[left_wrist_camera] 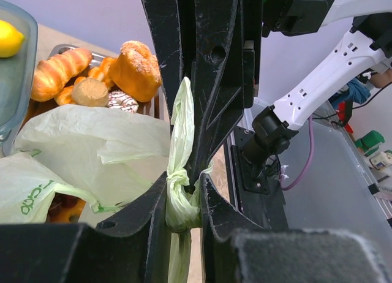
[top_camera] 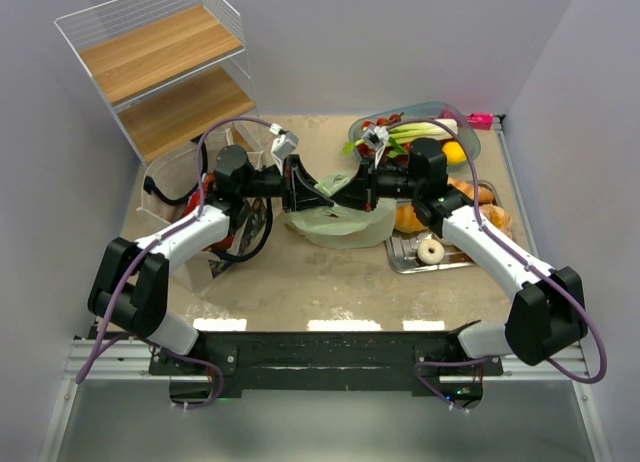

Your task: Place the mixed food into the grocery bags and tie them

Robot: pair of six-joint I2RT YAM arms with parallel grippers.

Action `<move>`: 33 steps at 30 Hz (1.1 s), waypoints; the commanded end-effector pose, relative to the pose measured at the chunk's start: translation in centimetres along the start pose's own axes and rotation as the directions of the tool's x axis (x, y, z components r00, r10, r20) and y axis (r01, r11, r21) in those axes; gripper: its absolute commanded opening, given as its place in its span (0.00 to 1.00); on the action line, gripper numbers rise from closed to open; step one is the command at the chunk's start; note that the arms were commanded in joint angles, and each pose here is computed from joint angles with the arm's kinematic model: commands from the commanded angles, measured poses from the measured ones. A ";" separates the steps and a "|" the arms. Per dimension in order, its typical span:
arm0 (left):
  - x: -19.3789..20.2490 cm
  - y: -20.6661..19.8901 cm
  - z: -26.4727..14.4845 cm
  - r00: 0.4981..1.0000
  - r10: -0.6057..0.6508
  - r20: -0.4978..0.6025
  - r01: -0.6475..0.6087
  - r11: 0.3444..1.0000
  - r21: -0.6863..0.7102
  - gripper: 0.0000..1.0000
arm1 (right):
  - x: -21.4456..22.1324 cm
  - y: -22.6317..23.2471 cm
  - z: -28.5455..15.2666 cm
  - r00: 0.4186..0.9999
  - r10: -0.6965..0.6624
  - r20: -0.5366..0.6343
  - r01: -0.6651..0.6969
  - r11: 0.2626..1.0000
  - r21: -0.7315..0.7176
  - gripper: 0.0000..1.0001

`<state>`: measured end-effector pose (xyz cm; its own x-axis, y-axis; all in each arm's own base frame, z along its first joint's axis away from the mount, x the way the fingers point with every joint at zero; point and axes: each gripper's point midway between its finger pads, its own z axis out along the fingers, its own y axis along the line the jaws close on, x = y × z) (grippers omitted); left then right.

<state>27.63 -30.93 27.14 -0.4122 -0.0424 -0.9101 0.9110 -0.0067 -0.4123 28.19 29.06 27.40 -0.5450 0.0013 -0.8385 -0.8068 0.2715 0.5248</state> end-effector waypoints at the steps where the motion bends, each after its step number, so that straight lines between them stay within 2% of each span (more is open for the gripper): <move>1: -0.8 -1.9 -0.1 0.998 0.070 0.002 -0.070 0.996 0.057 0.18 | -3.0 1.2 -0.6 0.997 -0.045 0.066 0.045 0.999 0.001 0.05; 4: -0.7 -2.0 -0.1 0.998 0.069 -0.003 -0.069 0.996 0.063 0.25 | -3.2 1.5 -0.7 0.996 -0.051 0.071 0.052 0.999 -0.004 0.06; 7: -0.5 -2.1 -0.2 0.998 0.069 -0.012 -0.069 0.996 0.065 0.37 | -3.2 1.4 -0.7 0.996 -0.046 0.070 0.046 0.999 -0.002 0.06; 10: -0.3 -2.0 -0.3 0.997 0.074 -0.022 -0.072 0.995 0.062 0.44 | -3.2 1.5 -0.6 0.997 -0.043 0.068 0.043 0.999 -0.007 0.06; 14: -0.3 -2.0 -0.3 0.997 0.076 -0.023 -0.074 0.995 0.060 0.45 | -3.3 1.6 -0.7 0.996 -0.046 0.071 0.047 0.999 -0.008 0.07; 21: -0.7 -0.6 0.1 0.998 0.061 0.007 -0.061 0.998 0.010 0.32 | -3.2 1.5 -0.6 0.997 -0.044 0.069 0.044 0.999 -0.007 0.07; 22: -0.8 -0.4 0.1 0.998 0.058 0.012 -0.058 0.998 0.002 0.24 | -3.2 1.5 -0.6 0.997 -0.043 0.068 0.043 0.999 -0.007 0.07; 24: -0.8 0.1 0.2 0.998 0.052 0.022 -0.052 0.998 -0.019 0.17 | -3.2 1.5 -0.7 0.997 -0.041 0.068 0.042 0.999 -0.006 0.07; 25: -0.8 0.3 0.2 0.998 0.052 0.027 -0.051 0.998 -0.027 0.09 | -3.2 1.6 -0.7 0.997 -0.043 0.068 0.043 0.999 -0.007 0.08; 27: -0.7 0.4 0.2 0.999 0.046 0.028 -0.045 0.999 -0.029 0.01 | -3.2 1.7 -0.8 0.997 -0.038 0.070 0.038 0.999 -0.005 0.10; 30: -0.6 0.3 0.1 0.998 0.050 0.028 -0.049 0.998 -0.033 0.00 | -3.6 1.7 -1.0 0.996 -0.030 0.083 0.029 0.999 0.014 0.11; 33: -0.6 0.3 0.0 0.998 0.052 0.028 -0.051 0.998 -0.043 0.00 | -3.9 2.0 -1.2 0.996 -0.034 0.087 0.034 0.999 0.011 0.18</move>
<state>28.25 -30.96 26.69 -0.4030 -0.0458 -0.9141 0.9139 0.0329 -0.4045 28.45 28.79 28.47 -0.5553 0.0318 -0.8310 -0.7922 0.2837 0.5403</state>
